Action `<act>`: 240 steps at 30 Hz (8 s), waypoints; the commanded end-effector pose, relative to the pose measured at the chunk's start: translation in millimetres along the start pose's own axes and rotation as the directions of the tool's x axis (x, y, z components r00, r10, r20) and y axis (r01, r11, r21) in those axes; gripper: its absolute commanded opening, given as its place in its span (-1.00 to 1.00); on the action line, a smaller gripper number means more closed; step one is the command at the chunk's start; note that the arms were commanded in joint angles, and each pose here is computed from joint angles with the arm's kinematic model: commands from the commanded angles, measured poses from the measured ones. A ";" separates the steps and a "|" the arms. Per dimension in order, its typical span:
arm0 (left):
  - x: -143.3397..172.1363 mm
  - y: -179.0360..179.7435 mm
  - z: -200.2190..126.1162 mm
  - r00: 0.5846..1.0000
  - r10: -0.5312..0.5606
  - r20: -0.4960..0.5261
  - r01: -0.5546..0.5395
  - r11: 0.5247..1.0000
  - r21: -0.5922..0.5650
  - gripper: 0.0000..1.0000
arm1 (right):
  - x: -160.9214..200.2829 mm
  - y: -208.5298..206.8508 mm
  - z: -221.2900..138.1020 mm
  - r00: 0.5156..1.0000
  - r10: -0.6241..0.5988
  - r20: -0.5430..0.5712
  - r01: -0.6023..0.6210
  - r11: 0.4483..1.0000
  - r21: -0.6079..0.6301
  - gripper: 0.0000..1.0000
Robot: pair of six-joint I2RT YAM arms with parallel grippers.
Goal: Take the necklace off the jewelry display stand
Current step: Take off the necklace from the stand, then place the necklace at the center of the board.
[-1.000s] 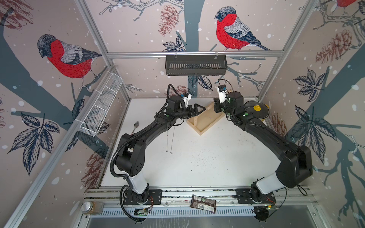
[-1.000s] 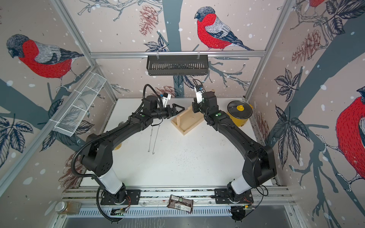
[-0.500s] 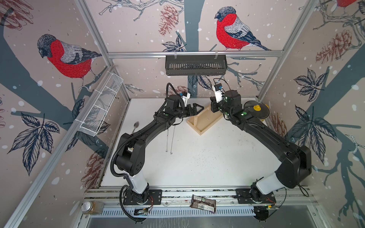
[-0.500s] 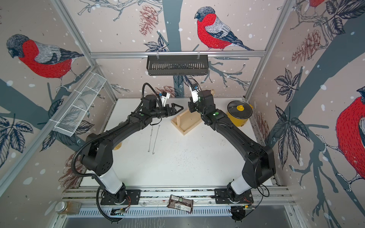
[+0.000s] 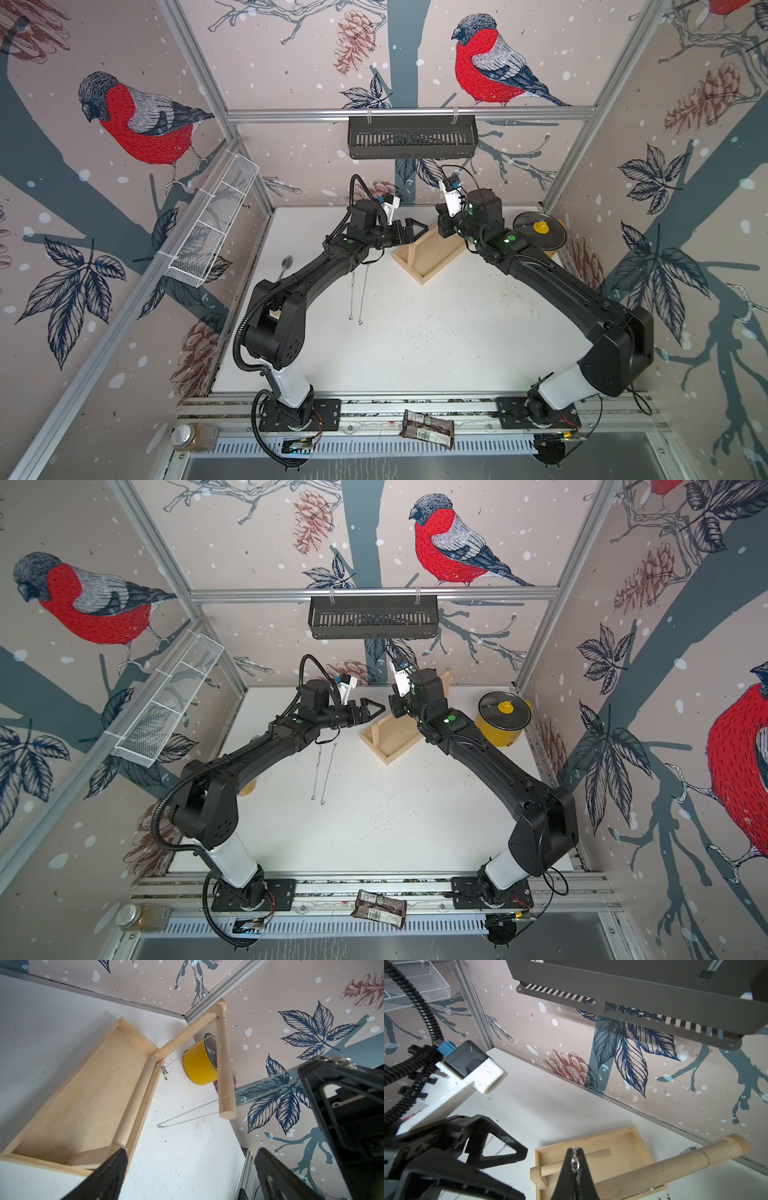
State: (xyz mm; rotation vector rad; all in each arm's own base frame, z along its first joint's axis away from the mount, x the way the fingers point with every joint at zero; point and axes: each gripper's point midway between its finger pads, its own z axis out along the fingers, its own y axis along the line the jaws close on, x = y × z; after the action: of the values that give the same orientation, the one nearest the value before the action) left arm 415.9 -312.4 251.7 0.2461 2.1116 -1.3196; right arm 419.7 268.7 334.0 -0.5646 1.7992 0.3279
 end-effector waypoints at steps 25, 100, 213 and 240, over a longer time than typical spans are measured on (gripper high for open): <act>-21.4 -24.6 -20.1 0.982 0.168 0.089 -0.173 0.984 0.044 0.92 | -24.1 25.1 -7.7 0.998 -0.048 0.034 0.049 0.999 -0.025 -0.91; 11.7 -74.8 -24.1 0.897 0.429 0.110 -0.441 0.849 0.291 -0.26 | -132.5 61.2 -77.3 0.968 -0.076 0.240 0.116 0.980 -0.160 -0.91; 156.9 16.5 -94.2 0.994 0.063 -0.084 -0.070 0.994 -0.080 -1.00 | 5.7 122.7 -21.2 0.999 -0.030 0.019 0.034 0.930 -0.366 -0.91; 231.2 106.5 -111.2 0.967 -0.223 -0.119 0.170 0.922 -0.347 -1.00 | 144.6 163.5 84.5 0.959 -0.025 -0.282 -0.108 0.888 -0.447 -0.93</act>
State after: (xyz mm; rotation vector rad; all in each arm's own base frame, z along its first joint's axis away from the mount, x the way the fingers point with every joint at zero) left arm 233.0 -202.8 66.5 0.0065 2.5310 -1.0367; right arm 366.1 410.7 162.6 -0.9443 2.0300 0.7193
